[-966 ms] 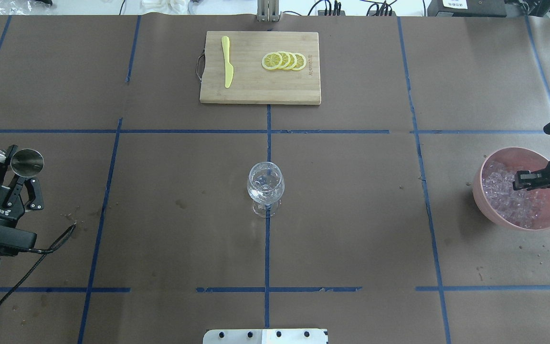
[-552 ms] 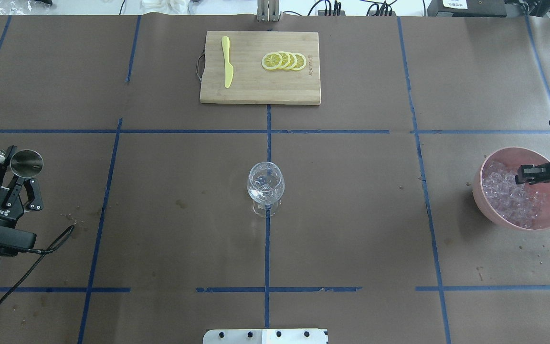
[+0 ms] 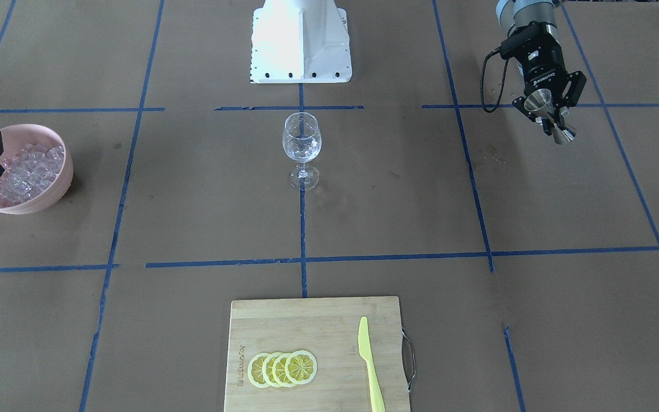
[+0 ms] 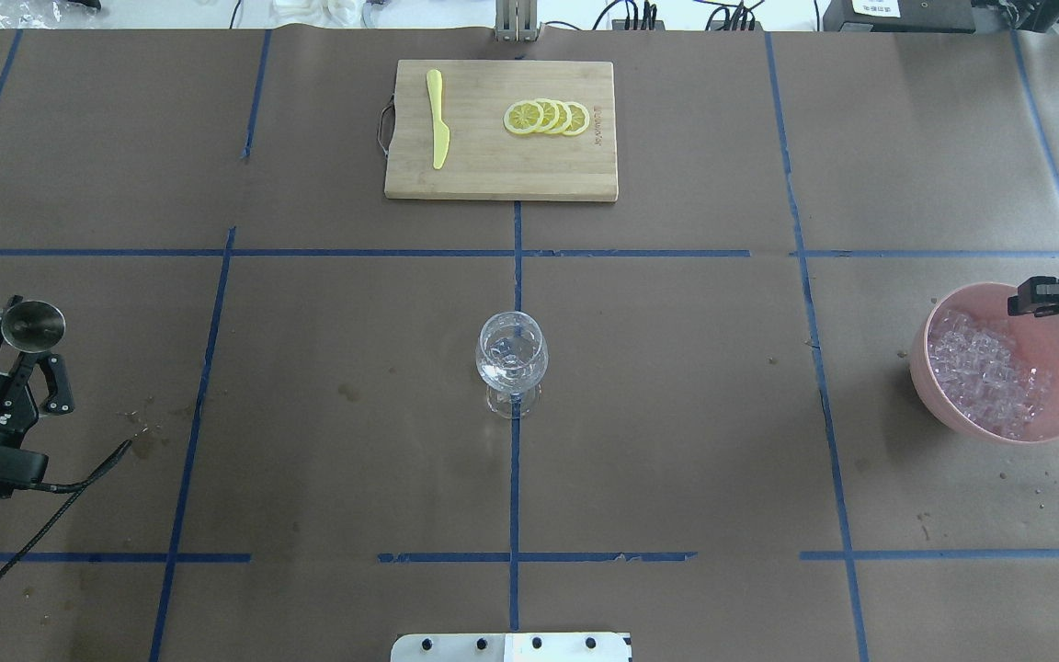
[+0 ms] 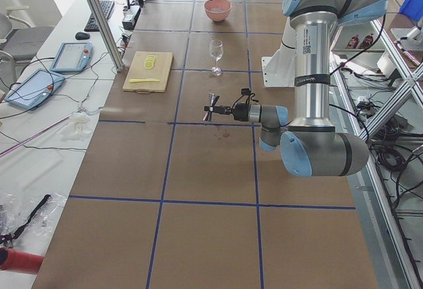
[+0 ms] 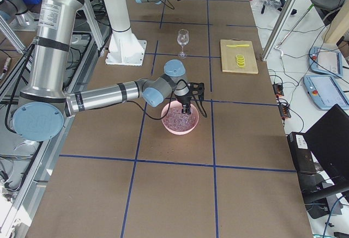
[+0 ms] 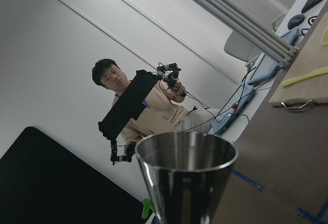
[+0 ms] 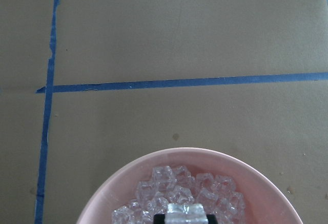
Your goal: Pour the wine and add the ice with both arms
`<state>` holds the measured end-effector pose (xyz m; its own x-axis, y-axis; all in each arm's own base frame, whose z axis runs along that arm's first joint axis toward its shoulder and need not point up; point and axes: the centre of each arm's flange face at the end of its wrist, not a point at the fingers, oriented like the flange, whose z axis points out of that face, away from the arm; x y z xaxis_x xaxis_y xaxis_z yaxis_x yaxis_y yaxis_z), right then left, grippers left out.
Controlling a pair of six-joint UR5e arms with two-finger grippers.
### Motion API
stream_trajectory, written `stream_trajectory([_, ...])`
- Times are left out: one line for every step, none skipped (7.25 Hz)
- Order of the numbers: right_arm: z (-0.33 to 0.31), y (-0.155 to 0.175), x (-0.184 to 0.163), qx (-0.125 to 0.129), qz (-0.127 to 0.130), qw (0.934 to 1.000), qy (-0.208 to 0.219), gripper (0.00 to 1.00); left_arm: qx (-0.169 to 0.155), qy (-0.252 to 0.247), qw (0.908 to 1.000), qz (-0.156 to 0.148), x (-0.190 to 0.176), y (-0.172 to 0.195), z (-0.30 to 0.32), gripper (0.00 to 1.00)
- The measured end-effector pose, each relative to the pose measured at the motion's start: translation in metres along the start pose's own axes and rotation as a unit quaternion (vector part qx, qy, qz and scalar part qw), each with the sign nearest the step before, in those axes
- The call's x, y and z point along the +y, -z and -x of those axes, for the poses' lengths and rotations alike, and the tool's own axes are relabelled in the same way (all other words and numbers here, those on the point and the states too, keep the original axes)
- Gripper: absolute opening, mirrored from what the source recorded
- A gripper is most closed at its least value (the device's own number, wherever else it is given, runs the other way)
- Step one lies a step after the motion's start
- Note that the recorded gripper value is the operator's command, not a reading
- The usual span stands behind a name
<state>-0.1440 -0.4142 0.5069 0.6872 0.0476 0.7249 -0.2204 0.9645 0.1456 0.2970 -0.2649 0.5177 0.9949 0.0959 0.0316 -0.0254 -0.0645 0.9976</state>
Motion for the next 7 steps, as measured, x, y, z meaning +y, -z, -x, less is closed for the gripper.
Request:
stream_trajectory([0.003,0.004,-0.001,-0.004,-0.003,1.0000,0.001,0.00,0.017,0.070,0.9974,-0.003,0.003,0.002,-0.005,0.00])
stream_trajectory([0.004,0.006,-0.001,-0.005,-0.004,1.0000,0.001,0.00,0.047,0.157,0.9865,-0.007,0.003,0.003,-0.011,0.00])
stream_trajectory([0.005,0.008,-0.001,-0.006,-0.005,1.0000,0.001,0.00,0.080,0.246,0.9659,-0.005,0.001,0.004,-0.018,0.00])
stream_trajectory([0.006,0.010,-0.001,-0.007,-0.007,0.9999,0.002,0.00,0.097,0.308,0.9465,0.000,0.000,0.005,-0.021,0.00])
stream_trajectory([0.006,0.011,-0.002,-0.008,-0.007,0.9999,0.002,0.00,0.109,0.362,0.9259,0.006,-0.001,0.005,-0.023,0.00])
stream_trajectory([0.007,0.011,-0.002,-0.009,-0.008,0.9999,0.002,0.00,0.121,0.418,0.9004,0.013,-0.004,0.006,-0.026,0.00])
stream_trajectory([0.007,0.012,-0.002,-0.009,-0.008,0.9999,0.002,0.00,0.134,0.475,0.8696,0.022,-0.007,0.007,-0.028,0.00])
